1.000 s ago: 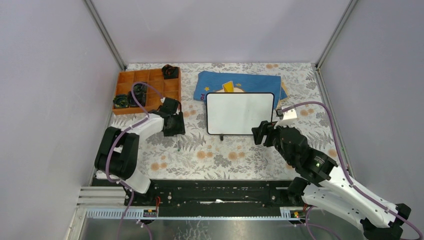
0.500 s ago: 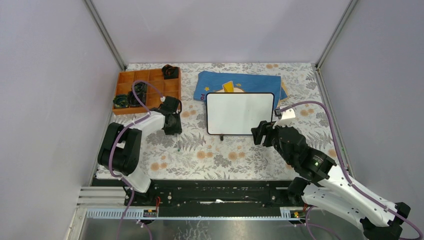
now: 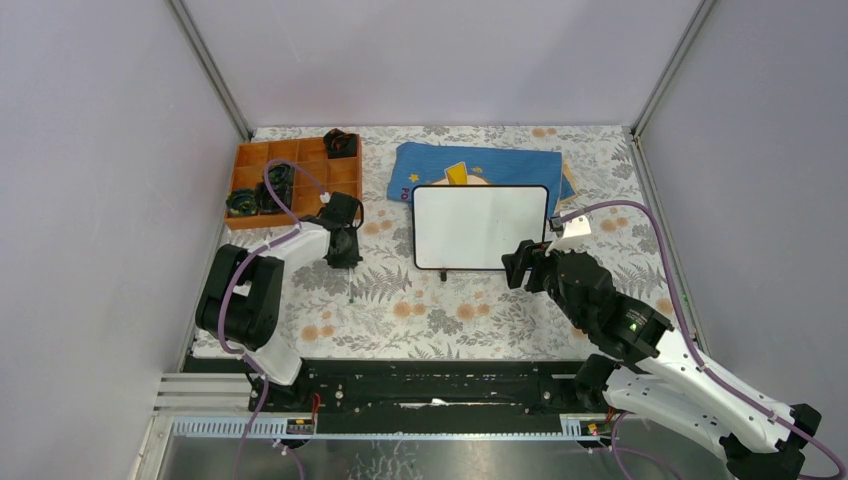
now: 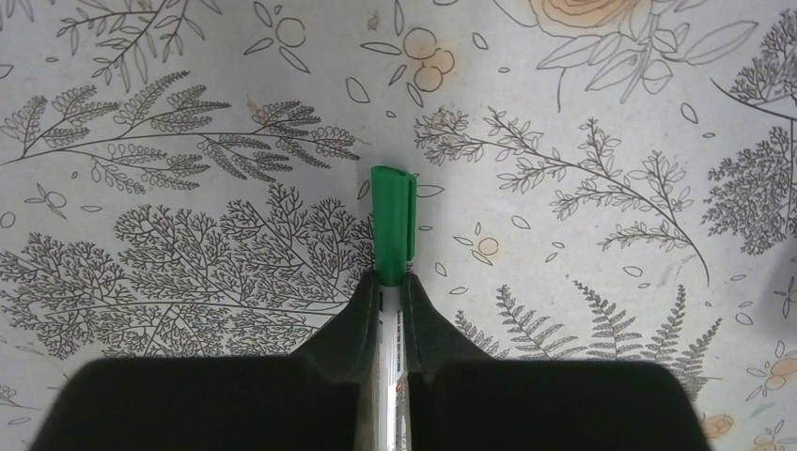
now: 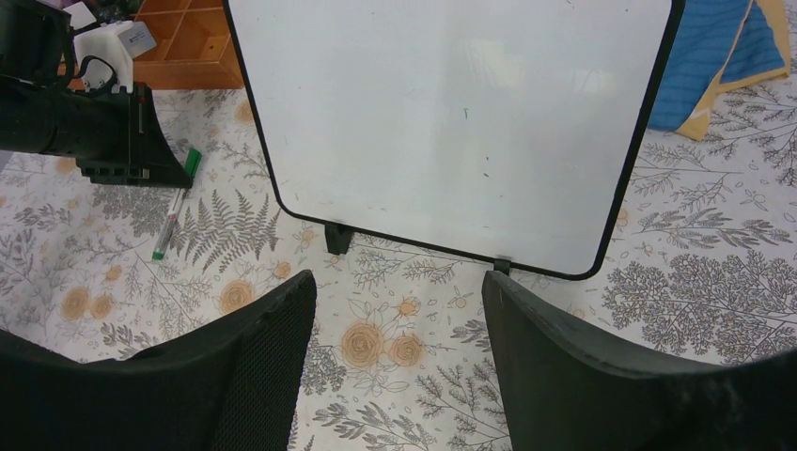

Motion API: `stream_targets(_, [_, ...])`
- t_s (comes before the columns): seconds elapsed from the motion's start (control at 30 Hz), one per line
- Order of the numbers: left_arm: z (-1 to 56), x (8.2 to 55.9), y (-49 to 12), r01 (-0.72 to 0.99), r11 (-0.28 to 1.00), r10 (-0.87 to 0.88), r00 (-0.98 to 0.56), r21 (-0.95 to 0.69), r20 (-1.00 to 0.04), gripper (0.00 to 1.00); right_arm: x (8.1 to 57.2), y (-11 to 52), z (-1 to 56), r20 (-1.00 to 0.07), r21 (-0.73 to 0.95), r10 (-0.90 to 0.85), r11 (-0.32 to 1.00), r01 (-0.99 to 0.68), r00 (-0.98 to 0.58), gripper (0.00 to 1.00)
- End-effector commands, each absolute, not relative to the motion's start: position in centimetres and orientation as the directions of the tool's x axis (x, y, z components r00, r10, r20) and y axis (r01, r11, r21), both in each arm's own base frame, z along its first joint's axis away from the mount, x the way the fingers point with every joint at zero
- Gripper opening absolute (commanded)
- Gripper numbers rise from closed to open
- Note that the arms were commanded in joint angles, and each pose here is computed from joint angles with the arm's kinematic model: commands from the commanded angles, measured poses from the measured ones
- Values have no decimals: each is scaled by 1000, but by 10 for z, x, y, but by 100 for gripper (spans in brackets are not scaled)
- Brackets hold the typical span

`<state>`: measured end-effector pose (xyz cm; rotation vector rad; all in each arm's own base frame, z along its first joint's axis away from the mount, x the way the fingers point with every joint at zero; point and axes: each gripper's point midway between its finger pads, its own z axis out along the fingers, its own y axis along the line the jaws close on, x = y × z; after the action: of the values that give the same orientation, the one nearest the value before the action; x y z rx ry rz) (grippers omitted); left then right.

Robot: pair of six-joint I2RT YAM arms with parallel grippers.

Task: Write a sentence on the whiteboard
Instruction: Open the whiteboard marker at the center of the board.

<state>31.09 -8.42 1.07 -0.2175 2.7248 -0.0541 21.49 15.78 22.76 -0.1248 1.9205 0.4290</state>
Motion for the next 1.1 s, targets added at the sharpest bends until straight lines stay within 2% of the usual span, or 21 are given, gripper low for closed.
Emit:
stream_targets(0.0, [-4,298,-79,-142,989,-145,-927,-34,-347,4,215,158,249,-925,259,149,920,-295,-349,72])
stream_targets(0.03, [-1,299,-78,-147,989,-149,-922,-35,-357,0,215,158,249,-925,261,151,920,-294,-349,72])
stream_targets(0.2, [31,307,-80,-178,980,-198,-872,-89,-448,0,213,158,251,-922,274,162,915,-297,-351,73])
stream_targets(0.43, [114,311,-96,-151,945,-305,-731,-291,-610,0,201,178,254,-905,336,178,855,-394,-386,75])
stream_targets(0.6, [185,300,-124,10,861,-397,-611,-509,-685,0,185,206,269,-894,422,235,729,-539,-382,77])
stream_targets(0.73, [229,288,-158,225,742,-440,-549,-632,-711,0,173,236,291,-883,467,273,589,-660,-381,78])
stream_targets(0.9, [272,260,-200,455,587,-446,-509,-670,-737,0,172,273,306,-871,491,258,468,-735,-418,81])
stream_targets(1.07, [315,230,-216,589,422,-515,-470,-689,-717,0,177,300,326,-842,534,315,372,-759,-438,81])
